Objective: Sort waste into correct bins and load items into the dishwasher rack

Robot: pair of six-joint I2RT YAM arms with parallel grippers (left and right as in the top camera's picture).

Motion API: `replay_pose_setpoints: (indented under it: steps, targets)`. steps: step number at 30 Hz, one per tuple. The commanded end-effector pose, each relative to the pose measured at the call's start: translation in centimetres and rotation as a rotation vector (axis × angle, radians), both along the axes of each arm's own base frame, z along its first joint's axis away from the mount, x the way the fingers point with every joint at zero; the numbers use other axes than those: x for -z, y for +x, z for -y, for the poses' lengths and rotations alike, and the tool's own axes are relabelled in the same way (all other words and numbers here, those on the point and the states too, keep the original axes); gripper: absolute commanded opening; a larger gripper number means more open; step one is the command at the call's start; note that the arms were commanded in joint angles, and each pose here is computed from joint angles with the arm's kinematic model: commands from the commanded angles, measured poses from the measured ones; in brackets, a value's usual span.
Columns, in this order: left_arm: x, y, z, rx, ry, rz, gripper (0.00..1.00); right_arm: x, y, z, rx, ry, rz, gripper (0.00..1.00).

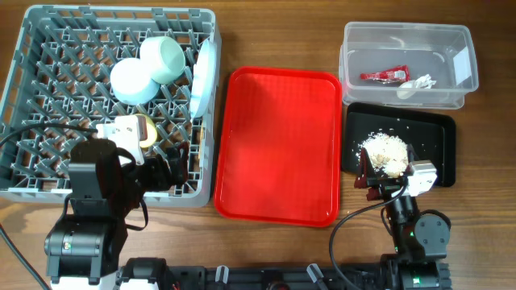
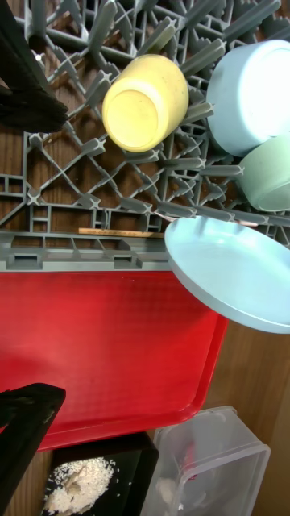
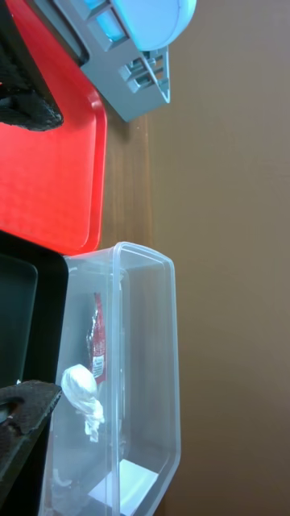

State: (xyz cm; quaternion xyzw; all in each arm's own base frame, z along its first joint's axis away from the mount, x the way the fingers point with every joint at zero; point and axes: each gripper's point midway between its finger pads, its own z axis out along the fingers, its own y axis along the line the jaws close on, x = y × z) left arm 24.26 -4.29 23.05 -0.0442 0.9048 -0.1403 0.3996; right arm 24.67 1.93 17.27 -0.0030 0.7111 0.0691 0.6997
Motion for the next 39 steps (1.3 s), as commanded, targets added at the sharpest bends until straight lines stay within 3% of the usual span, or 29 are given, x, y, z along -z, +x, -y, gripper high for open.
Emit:
replay_pose_setpoints:
  steps: [1,29,33,39]
  targets:
    - [0.1,-0.1,0.3,0.026,0.006,0.003,1.00,-0.3,0.0,0.5,0.025,0.018,0.013,1.00]
    - [0.1,-0.1,0.3,0.026,0.006,0.003,1.00,-0.3,0.0,0.5,0.025,0.017,0.013,1.00]
    - [0.4,-0.8,0.1,0.017,0.016,-0.015,1.00,-0.3,0.0,0.5,0.026,0.017,0.012,1.00]
    - [-0.7,-2.2,-0.2,0.012,0.025,0.075,1.00,-0.3,0.0,0.5,0.026,0.017,0.012,1.00]
